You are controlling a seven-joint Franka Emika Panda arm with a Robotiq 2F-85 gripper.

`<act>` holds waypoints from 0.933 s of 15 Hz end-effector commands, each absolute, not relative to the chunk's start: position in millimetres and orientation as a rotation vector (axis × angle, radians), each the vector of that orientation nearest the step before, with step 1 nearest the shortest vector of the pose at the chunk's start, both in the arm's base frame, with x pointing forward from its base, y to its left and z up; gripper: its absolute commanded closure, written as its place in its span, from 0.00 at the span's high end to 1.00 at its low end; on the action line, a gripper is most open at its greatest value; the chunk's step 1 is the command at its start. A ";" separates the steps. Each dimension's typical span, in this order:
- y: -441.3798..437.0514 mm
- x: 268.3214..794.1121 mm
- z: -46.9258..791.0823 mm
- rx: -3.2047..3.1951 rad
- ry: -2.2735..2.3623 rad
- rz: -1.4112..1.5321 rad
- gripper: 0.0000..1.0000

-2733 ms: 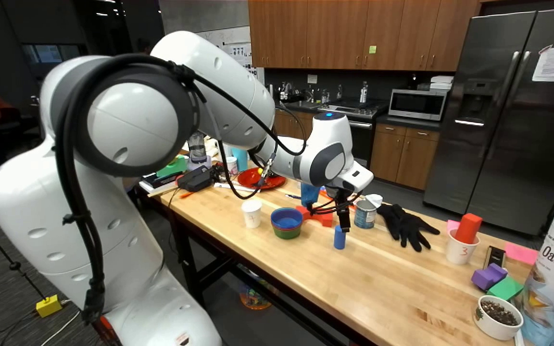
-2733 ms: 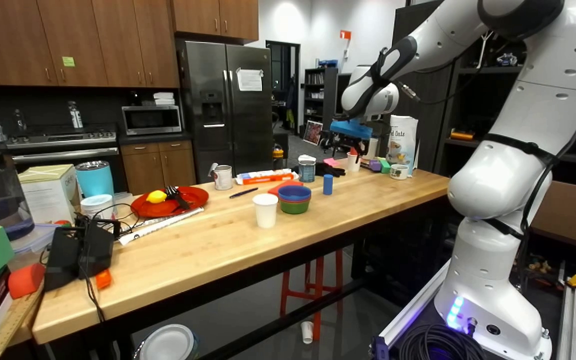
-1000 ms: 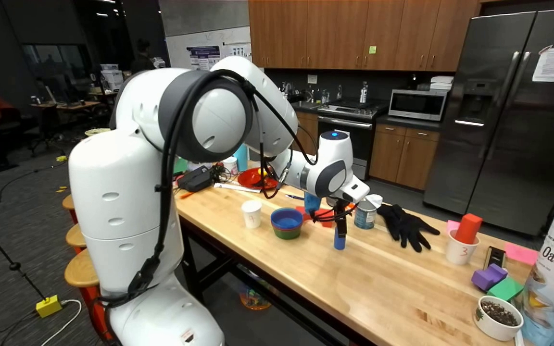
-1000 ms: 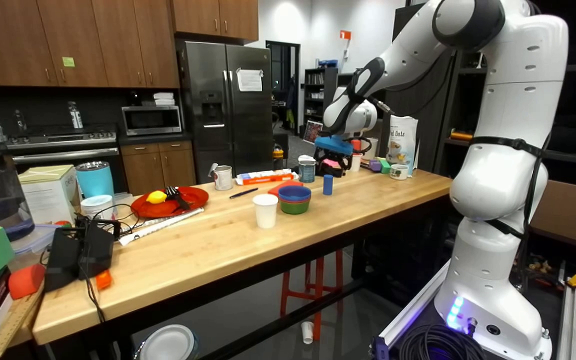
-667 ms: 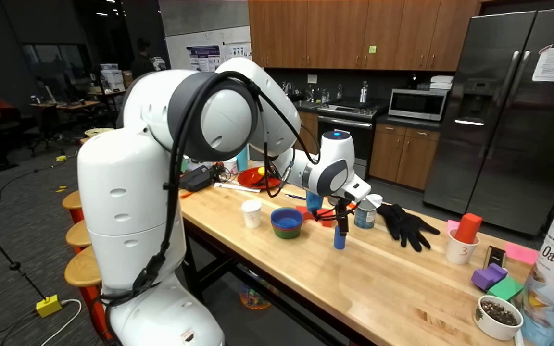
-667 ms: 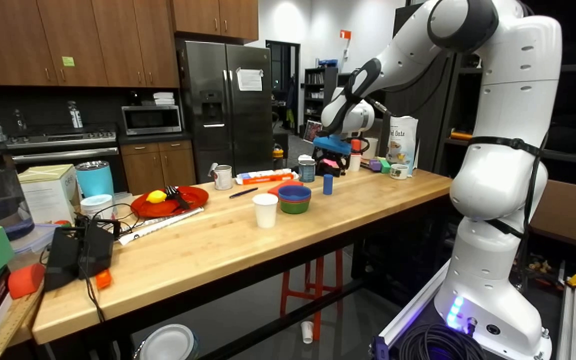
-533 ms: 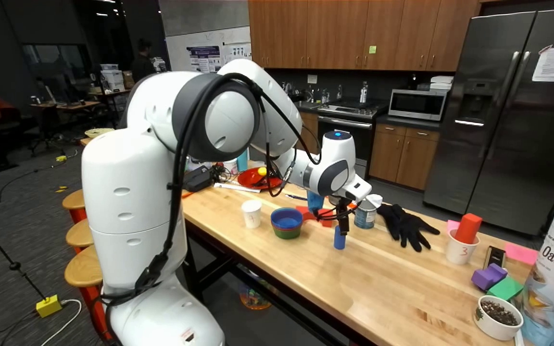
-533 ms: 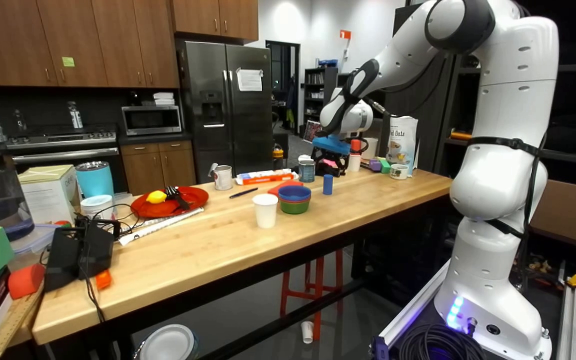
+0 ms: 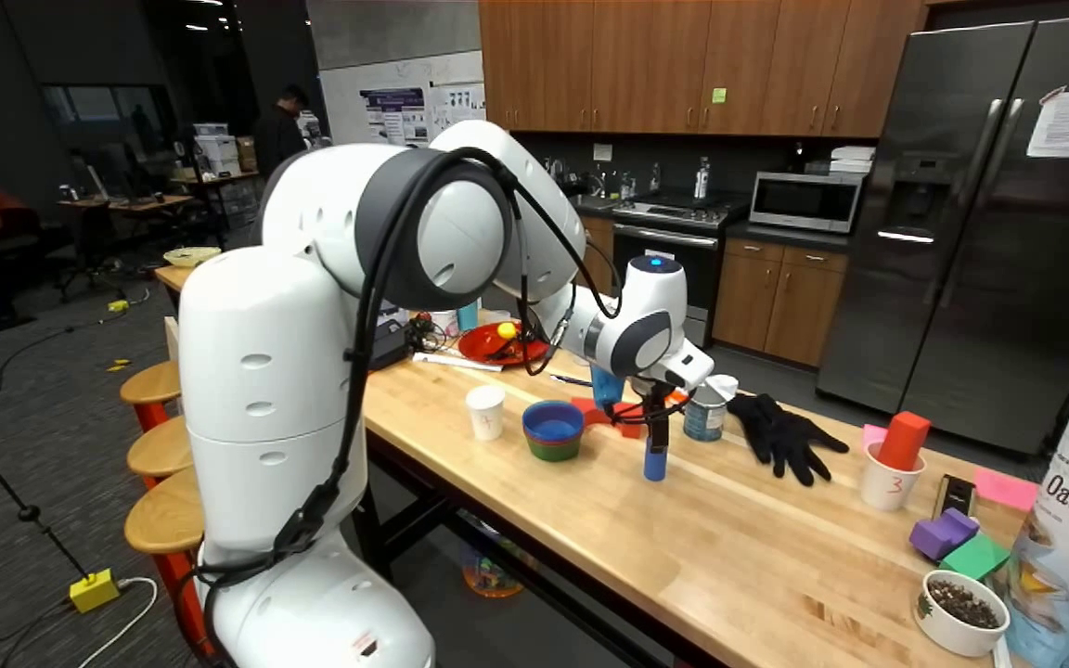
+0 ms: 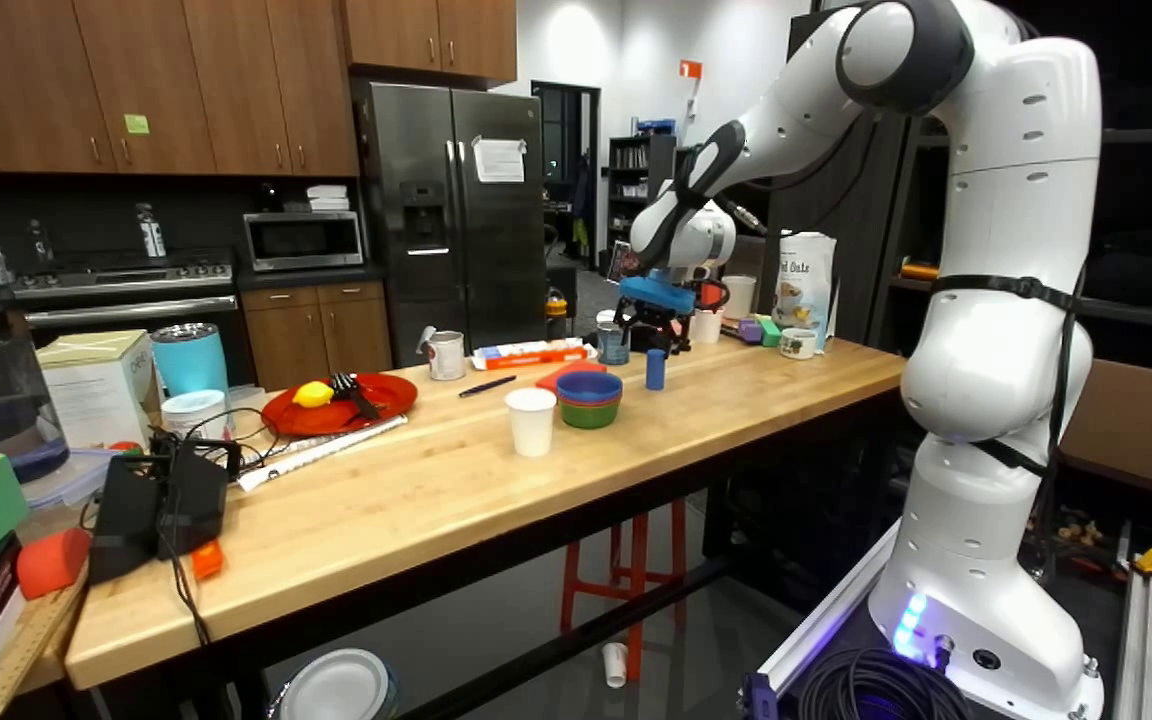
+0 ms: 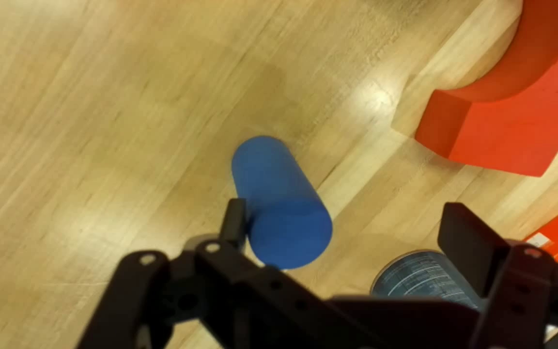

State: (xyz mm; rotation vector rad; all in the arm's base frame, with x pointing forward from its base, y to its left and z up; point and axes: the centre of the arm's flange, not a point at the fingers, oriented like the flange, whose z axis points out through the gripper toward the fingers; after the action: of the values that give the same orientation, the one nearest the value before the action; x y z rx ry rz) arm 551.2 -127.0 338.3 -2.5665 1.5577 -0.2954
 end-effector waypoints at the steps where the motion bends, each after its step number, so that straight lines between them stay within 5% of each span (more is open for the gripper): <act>1: -125.8 558.3 337.4 -2.576 1.533 -0.249 1.00; 4: -123.5 558.7 334.7 -2.596 1.532 -0.219 1.00; 5: -122.6 558.8 334.0 -2.600 1.537 -0.206 0.75; 8: -121.8 558.6 332.4 -2.609 1.545 -0.174 0.62; 14: -118.1 561.5 331.6 -2.614 1.551 -0.139 0.13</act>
State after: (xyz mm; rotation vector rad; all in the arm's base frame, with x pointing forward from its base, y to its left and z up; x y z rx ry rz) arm 556.0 -117.7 328.1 -2.6082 1.5470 -0.1606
